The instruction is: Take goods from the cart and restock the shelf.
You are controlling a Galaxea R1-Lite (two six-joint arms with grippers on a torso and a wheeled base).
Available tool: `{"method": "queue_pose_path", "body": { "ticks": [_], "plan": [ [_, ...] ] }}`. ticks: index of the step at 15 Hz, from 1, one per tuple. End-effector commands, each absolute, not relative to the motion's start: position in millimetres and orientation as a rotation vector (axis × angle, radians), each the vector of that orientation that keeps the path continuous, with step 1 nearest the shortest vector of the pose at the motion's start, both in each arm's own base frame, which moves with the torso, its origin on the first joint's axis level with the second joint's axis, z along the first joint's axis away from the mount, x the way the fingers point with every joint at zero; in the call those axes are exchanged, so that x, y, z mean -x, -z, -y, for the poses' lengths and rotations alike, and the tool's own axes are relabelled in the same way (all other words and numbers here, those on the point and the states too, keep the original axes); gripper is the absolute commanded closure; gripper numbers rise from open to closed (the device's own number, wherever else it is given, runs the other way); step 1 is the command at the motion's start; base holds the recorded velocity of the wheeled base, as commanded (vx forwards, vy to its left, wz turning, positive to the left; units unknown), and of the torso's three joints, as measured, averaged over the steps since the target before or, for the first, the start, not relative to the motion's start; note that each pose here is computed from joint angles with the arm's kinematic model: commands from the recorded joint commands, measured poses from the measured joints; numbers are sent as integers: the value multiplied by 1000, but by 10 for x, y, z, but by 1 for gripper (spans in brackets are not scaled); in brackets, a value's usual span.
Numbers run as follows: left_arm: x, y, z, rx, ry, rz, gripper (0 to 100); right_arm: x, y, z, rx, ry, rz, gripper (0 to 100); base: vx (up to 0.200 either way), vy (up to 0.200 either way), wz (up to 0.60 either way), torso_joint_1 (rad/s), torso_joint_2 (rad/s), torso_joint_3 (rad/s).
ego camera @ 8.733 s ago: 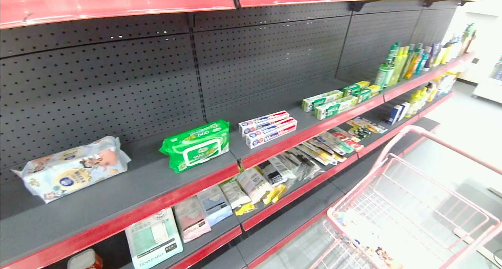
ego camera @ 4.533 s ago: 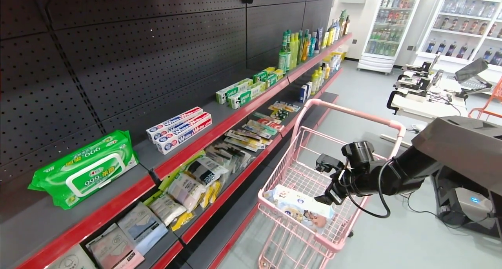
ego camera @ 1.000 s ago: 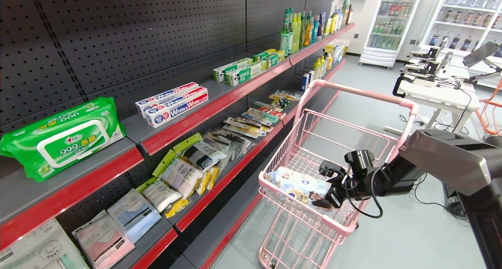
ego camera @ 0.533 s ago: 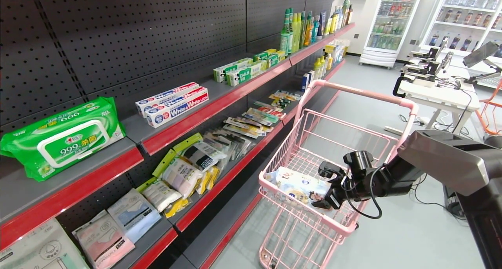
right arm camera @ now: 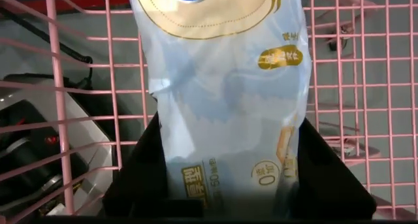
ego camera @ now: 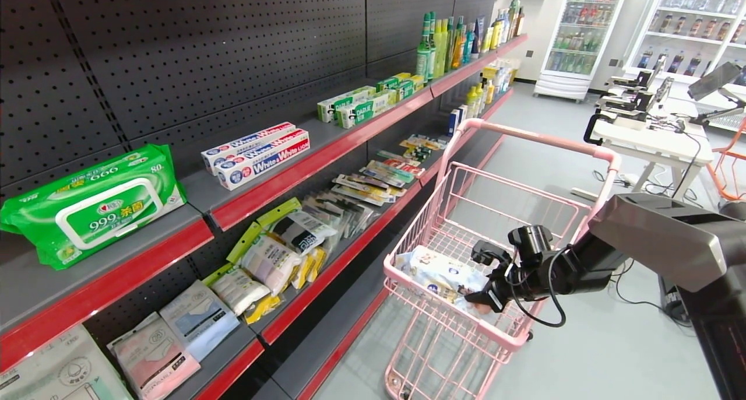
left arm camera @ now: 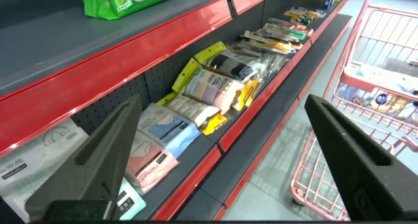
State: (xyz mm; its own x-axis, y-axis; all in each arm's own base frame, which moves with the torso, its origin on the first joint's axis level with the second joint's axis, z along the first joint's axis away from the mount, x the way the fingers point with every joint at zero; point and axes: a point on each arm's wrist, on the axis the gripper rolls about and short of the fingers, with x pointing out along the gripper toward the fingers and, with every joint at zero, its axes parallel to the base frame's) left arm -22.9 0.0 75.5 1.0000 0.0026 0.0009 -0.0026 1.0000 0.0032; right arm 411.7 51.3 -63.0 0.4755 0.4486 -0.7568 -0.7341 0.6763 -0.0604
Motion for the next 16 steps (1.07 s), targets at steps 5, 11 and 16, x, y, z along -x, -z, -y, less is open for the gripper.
{"method": "queue_pose_path", "body": {
  "ticks": [5,11,16],
  "plan": [
    [228,-755,0,-3,-3,0,0,-4124,-201,-83,383,-414,-708,100,0,0,0,0,0,0],
    [228,-755,0,-3,-3,0,0,-3738,-1178,-2,257,-138,-567,100,0,0,0,0,0,0],
    [228,-755,0,-3,-3,0,0,-2679,-2083,-127,190,149,-355,100,0,0,0,0,0,0]
  ]
}}
